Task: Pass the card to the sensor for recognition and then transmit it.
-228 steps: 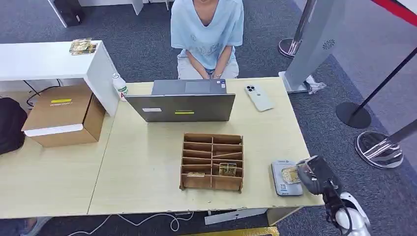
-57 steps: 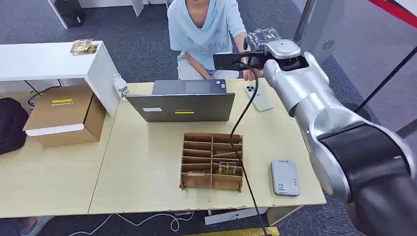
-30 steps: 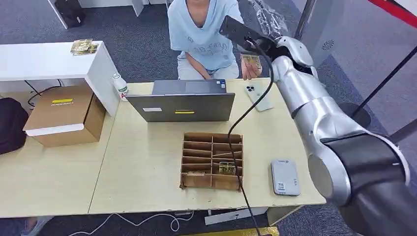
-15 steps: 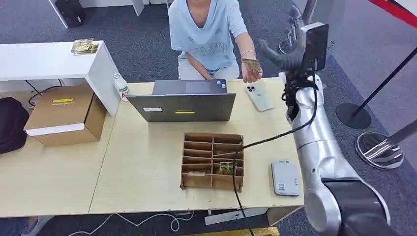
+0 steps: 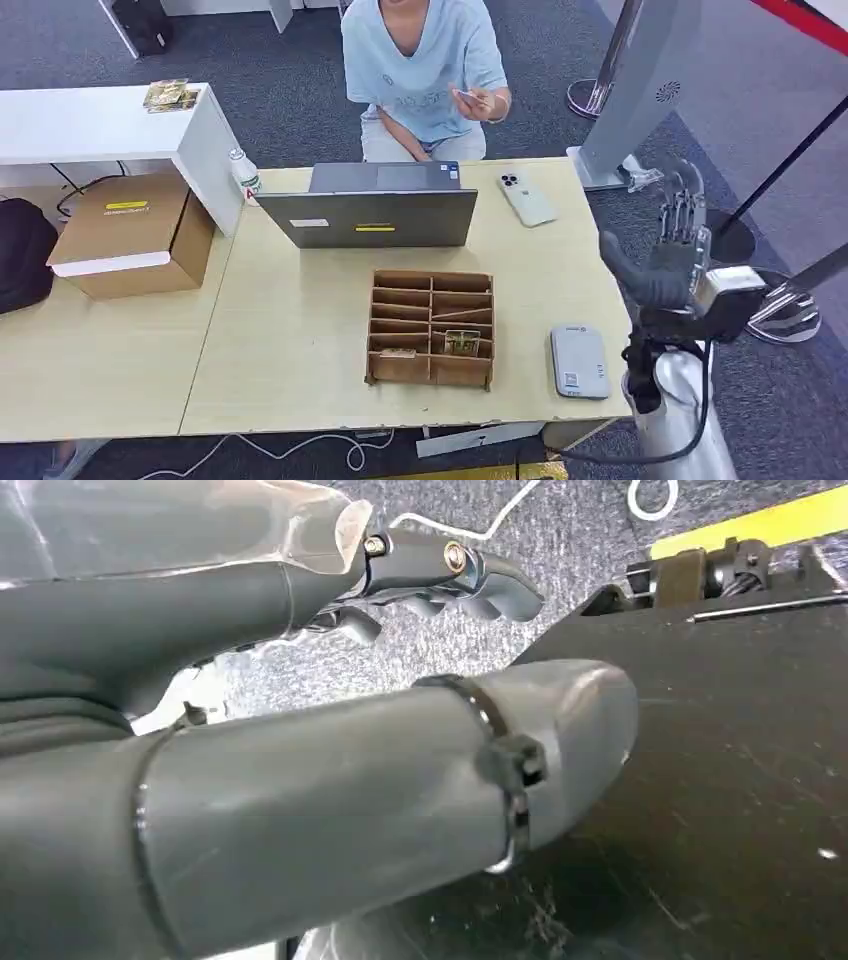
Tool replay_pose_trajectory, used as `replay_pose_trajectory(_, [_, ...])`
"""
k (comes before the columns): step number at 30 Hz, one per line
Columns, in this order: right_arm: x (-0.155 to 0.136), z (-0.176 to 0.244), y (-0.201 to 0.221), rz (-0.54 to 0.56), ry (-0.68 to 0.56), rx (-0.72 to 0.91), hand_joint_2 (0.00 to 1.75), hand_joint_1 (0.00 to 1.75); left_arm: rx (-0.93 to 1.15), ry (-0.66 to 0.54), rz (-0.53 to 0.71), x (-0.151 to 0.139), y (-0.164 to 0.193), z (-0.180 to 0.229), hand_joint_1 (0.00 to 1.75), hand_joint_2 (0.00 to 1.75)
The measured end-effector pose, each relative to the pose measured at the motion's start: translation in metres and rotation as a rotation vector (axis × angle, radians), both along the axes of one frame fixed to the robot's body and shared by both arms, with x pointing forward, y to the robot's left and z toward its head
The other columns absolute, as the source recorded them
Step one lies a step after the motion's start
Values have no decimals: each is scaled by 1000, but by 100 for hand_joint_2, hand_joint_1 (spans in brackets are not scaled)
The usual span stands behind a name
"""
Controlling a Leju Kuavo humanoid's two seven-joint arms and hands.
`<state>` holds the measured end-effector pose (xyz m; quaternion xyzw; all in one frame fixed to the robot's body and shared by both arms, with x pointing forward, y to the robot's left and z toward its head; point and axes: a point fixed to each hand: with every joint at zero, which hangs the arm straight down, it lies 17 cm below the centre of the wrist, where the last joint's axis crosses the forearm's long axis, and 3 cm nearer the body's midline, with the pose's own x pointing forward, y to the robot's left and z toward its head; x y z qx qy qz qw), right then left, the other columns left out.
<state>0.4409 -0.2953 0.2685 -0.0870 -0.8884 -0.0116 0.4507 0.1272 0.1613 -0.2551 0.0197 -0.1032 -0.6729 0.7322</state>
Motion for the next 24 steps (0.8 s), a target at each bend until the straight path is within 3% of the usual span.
replay_pose_trajectory(6, [-43, -55, 22, -132, 86, -146, 175, 0, 6, -3, 2, 1, 1, 0, 0, 0])
replay_pose_trajectory(13, [-53, -106, 71, -51, 232, -64, 175, 0, 2, -29, 4, 5, -3, 1, 0, 0])
replay_pose_trajectory(20, [-47, -109, 87, -79, 223, -118, 175, 0, 1, -47, 9, 9, -5, 1, 0, 0])
replay_pose_trajectory(24, [-45, -99, 93, -189, 171, -328, 175, 0, -4, -66, 14, 12, -7, 2, 0, 0])
